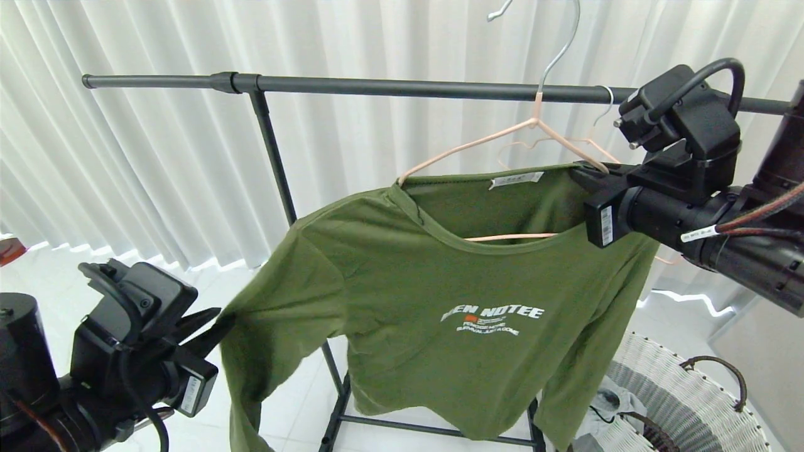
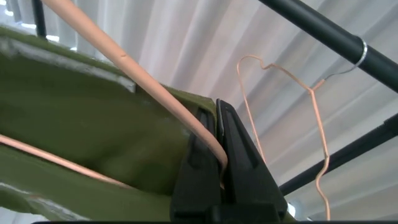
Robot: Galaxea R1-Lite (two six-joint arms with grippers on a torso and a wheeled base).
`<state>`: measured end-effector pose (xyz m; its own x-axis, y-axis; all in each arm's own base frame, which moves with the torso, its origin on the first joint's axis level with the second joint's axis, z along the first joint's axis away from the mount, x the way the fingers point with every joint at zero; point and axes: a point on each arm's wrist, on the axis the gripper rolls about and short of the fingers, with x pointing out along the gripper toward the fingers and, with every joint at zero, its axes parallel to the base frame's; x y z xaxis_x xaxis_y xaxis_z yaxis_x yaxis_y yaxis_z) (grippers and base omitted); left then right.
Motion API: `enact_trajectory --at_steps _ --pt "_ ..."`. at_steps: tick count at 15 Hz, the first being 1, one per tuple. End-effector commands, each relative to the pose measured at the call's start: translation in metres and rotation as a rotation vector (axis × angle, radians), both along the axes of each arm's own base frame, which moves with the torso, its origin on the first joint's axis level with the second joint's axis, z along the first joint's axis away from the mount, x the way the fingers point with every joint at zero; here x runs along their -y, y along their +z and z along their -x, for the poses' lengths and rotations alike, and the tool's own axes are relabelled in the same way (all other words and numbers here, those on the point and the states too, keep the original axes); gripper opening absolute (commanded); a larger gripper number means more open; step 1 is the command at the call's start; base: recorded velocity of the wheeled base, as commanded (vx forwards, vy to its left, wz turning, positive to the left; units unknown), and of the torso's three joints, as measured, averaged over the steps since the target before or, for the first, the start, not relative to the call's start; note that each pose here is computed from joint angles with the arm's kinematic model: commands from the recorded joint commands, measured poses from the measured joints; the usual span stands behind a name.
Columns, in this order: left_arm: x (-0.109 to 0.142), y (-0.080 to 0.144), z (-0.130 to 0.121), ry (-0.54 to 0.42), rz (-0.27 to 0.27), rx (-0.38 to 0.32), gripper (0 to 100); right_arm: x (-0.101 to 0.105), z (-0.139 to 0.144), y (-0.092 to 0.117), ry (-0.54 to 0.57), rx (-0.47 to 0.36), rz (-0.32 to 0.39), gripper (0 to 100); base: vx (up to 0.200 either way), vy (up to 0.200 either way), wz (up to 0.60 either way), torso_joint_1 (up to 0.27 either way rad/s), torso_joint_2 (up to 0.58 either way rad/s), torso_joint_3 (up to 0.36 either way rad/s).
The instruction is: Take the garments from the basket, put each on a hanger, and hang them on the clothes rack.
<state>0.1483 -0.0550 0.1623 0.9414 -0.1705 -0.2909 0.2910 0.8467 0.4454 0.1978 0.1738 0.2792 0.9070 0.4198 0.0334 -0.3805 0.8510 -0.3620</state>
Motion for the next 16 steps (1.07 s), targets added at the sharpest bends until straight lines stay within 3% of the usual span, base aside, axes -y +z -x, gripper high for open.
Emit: enact_trajectory --at_steps 1,4,7,10,16 --pt "-0.001 0.005 0.005 -0.004 0.011 0.029 100 -0.001 -0.001 -0.002 -0.001 -0.010 0.010 0 0.000 0.000 0.00 0.000 0.00 0.000" --pt "-0.006 0.008 0.014 -0.002 0.012 0.063 100 0.002 -0.001 -0.007 -0.098 -0.055 0.051 0 0.000 0.000 0.00 0.000 0.00 0.000" --pt "-0.015 0.006 0.034 -0.023 -0.090 0.128 100 0.014 -0.014 -0.013 -0.283 -0.080 0.076 0 0.000 0.000 0.00 0.000 0.00 0.000" --pt "-0.016 0.004 0.038 -0.026 -0.109 0.130 100 0.028 -0.026 -0.015 -0.455 -0.088 0.083 0 0.000 0.000 0.00 0.000 0.00 0.000" --pt "-0.016 0.004 0.036 -0.010 -0.115 0.129 100 0.045 -0.034 -0.013 -0.530 -0.084 0.074 0 0.000 0.200 0.00 0.005 0.00 0.001"
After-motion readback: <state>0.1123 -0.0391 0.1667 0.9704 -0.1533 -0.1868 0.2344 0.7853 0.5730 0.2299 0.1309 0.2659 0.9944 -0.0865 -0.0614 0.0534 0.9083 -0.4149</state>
